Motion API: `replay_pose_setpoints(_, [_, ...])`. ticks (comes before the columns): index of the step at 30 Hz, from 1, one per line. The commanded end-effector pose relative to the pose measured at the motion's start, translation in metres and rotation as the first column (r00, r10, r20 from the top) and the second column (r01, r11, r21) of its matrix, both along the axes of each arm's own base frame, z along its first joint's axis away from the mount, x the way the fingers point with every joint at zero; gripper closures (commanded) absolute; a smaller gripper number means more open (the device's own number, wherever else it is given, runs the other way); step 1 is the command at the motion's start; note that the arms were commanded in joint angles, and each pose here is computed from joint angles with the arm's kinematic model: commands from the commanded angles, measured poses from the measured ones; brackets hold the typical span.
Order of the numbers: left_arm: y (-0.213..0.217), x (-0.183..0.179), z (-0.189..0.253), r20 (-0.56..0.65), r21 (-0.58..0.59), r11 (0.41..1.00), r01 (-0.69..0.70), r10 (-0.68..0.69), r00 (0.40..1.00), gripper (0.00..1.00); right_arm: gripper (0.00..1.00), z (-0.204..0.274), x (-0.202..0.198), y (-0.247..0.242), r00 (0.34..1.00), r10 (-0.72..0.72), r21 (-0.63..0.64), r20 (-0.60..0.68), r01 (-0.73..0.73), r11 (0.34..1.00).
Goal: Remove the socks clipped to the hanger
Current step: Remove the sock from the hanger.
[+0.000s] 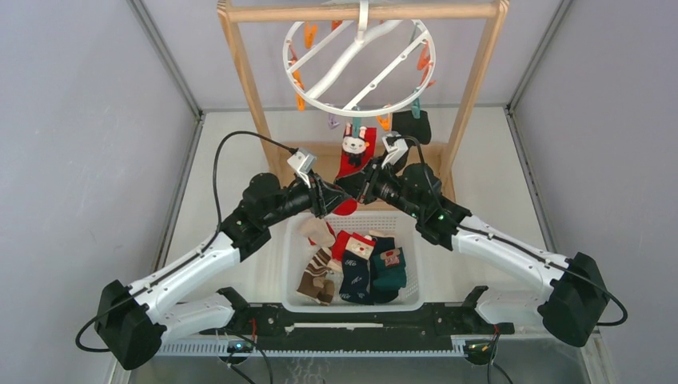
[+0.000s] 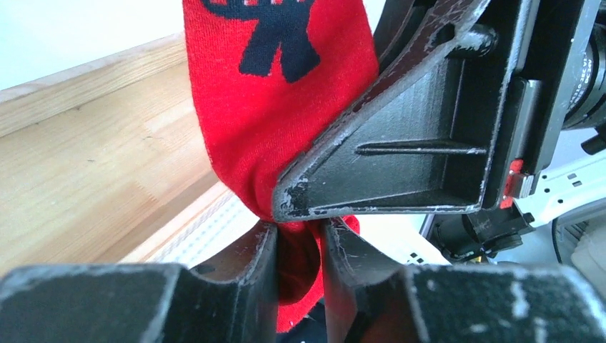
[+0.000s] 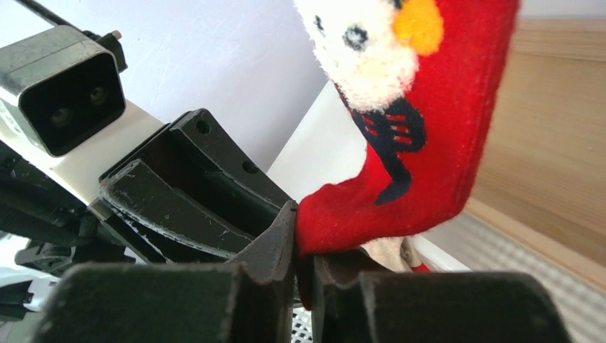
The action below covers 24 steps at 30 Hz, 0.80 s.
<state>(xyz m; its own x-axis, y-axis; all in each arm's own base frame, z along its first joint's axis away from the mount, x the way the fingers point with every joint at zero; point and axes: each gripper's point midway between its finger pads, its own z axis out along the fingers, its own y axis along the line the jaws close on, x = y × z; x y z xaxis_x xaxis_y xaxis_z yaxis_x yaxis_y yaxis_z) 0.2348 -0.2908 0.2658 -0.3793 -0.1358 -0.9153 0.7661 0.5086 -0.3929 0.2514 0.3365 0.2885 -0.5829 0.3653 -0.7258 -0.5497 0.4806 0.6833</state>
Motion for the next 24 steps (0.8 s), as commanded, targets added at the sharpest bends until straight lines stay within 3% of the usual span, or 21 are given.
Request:
replay_pose_setpoints(1, [-0.006,-0.006,0.03,0.052,-0.049,0.997,0.055,-0.053,0.997,0.71,0.73,0.042,-0.001,-0.015,0.997,-0.005,0.065,0.074,0.0,0.998])
replay_pose_setpoints(4, [-0.004,-0.008,0.033,0.049,-0.056,0.997,0.055,-0.052,0.997,0.71,0.54,0.047,0.003,-0.031,0.995,-0.027,0.052,0.095,0.022,0.998])
replay_pose_setpoints(6, [-0.003,-0.01,0.037,0.044,-0.061,0.996,0.063,-0.06,0.997,0.71,0.48,0.052,0.007,-0.045,0.992,-0.047,0.041,0.116,0.042,0.998])
replay_pose_setpoints(11, [-0.004,-0.015,0.042,0.006,-0.064,0.993,0.104,-0.103,0.995,0.71,0.45,0.082,0.008,-0.074,0.97,-0.049,0.065,0.24,0.034,0.997])
replay_pose_setpoints(18, [-0.006,-0.023,0.056,-0.03,-0.101,0.982,0.158,-0.162,0.986,0.71,0.46,0.131,-0.006,-0.075,0.882,0.041,0.068,0.469,-0.083,0.994])
replay_pose_setpoints(24, [0.01,-0.02,0.069,-0.056,-0.146,0.98,0.133,-0.142,0.988,0.71,0.47,0.146,-0.002,-0.064,0.847,0.082,0.088,0.526,-0.15,0.985])
